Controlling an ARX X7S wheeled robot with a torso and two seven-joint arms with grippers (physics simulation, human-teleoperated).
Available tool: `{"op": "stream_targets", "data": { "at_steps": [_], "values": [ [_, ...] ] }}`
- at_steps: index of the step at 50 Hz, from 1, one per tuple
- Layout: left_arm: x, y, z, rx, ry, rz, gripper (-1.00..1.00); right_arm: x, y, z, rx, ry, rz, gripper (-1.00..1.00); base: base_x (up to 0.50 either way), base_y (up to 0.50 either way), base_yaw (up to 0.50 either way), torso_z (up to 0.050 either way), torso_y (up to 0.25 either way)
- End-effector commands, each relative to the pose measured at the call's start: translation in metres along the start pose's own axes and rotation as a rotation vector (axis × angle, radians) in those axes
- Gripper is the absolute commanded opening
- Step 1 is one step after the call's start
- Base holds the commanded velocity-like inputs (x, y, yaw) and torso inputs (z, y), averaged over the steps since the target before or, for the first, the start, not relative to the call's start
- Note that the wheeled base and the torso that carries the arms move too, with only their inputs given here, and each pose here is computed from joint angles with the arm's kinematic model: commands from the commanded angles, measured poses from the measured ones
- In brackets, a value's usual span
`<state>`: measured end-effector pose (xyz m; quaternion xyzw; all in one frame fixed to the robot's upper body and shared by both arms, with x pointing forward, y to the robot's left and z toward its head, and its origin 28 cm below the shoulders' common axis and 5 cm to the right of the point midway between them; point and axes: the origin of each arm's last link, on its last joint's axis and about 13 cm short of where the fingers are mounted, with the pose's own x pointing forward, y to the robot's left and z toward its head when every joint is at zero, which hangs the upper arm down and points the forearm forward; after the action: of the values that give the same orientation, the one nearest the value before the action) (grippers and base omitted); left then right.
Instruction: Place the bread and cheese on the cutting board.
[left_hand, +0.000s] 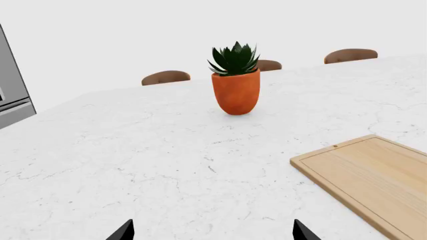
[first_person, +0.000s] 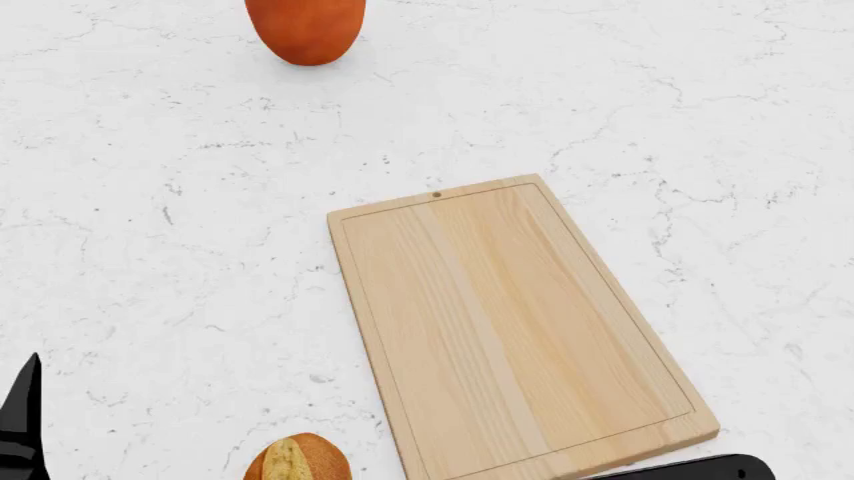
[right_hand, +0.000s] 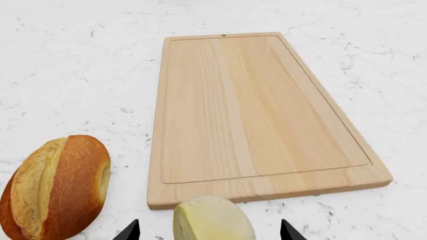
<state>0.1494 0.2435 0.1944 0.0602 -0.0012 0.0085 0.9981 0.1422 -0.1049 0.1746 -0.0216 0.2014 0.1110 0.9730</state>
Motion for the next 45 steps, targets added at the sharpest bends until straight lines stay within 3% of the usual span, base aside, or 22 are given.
{"op": "stream_targets", "data": {
  "at_steps": [1,29,30,41,45],
  "values": [
    [0.0,0.0,-0.001,0.001,0.003,0.0,1.0,0.016,0.0,-0.01,-0.004,0.045,0.011,1.0,0.0,0.0,0.0,0.0,0.0],
    [0.001,0.0,-0.002,0.006,0.007,-0.003,1.0,0.024,-0.002,-0.023,-0.007,0.079,0.0,1.0,0.0,0.0,0.0,0.0,0.0],
    [0.001,0.0,-0.002,0.005,0.007,-0.001,1.0,0.023,-0.001,-0.022,-0.007,0.07,-0.001,-1.0,0.0,0.0,0.0,0.0,0.0],
    [0.001,-0.001,-0.003,0.008,0.008,-0.007,1.0,0.004,0.002,0.003,-0.048,-0.043,-0.024,-1.0,0.0,0.0,0.0,0.0,0.0],
    [0.002,-0.001,-0.003,0.007,0.008,-0.006,1.0,0.007,-0.001,0.016,-0.027,-0.085,-0.036,-1.0,0.0,0.0,0.0,0.0,0.0]
  ]
}}
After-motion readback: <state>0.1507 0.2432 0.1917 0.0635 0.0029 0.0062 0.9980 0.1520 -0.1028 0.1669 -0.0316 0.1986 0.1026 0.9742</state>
